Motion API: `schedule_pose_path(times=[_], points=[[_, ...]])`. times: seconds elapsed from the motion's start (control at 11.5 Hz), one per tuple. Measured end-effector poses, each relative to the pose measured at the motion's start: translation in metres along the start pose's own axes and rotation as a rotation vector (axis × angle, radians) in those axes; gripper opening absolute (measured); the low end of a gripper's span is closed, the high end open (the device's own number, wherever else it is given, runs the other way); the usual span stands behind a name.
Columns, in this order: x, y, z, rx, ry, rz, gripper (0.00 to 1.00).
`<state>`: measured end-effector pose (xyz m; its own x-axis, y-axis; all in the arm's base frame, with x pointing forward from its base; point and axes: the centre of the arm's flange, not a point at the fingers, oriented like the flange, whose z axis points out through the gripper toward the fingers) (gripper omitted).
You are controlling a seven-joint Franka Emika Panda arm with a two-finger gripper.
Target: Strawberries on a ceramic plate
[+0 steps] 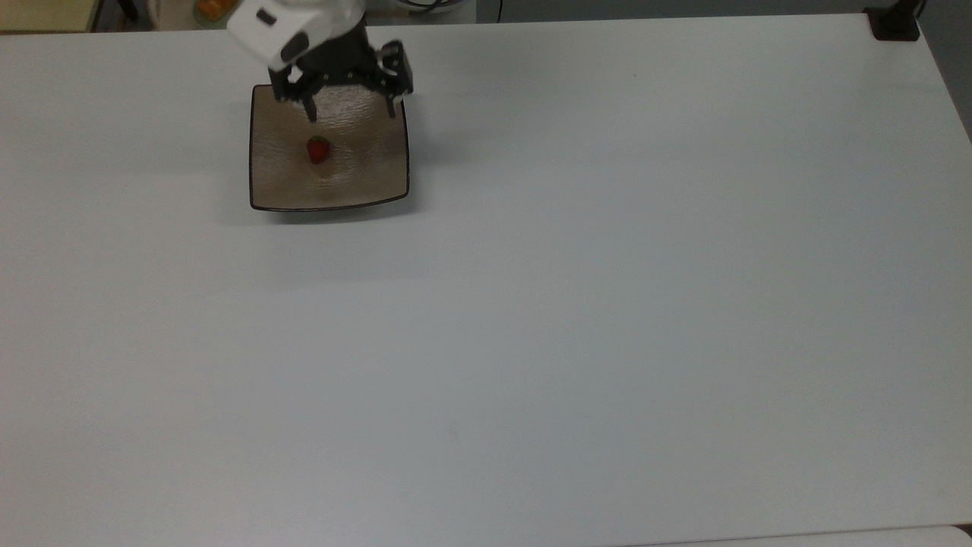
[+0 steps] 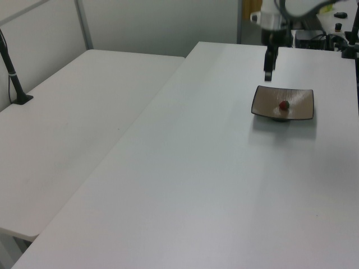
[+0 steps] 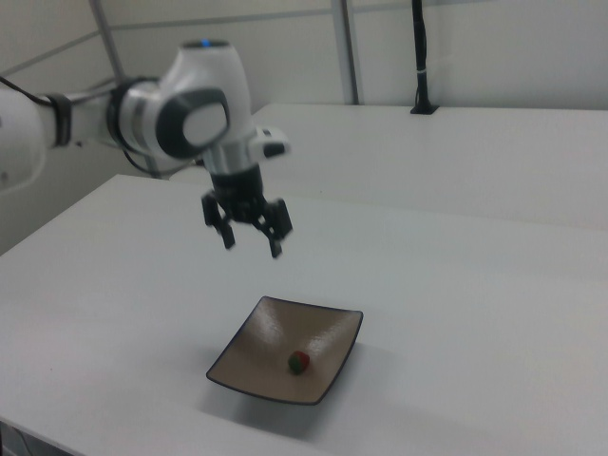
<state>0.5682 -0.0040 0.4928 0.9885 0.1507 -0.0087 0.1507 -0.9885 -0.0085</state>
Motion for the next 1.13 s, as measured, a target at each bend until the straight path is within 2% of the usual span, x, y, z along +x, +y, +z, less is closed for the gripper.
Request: schedule_pose_path(times=[0.17,0.44,0.7,0.96,1.13], points=[[-0.002,-0.028,-0.067,-0.002,0.011,0.016,1.0],[-0.018,-0.059,-0.116,-0.005,0.039,0.03,1.0],[-0.016,-0.069,-0.113,-0.006,0.053,-0.003,1.0],[0.001,-0.063,-0.098,-0.011,0.126,-0.049,1.0],[0.003,-0.056,-0.098,0.016,0.14,-0.036,1.0]])
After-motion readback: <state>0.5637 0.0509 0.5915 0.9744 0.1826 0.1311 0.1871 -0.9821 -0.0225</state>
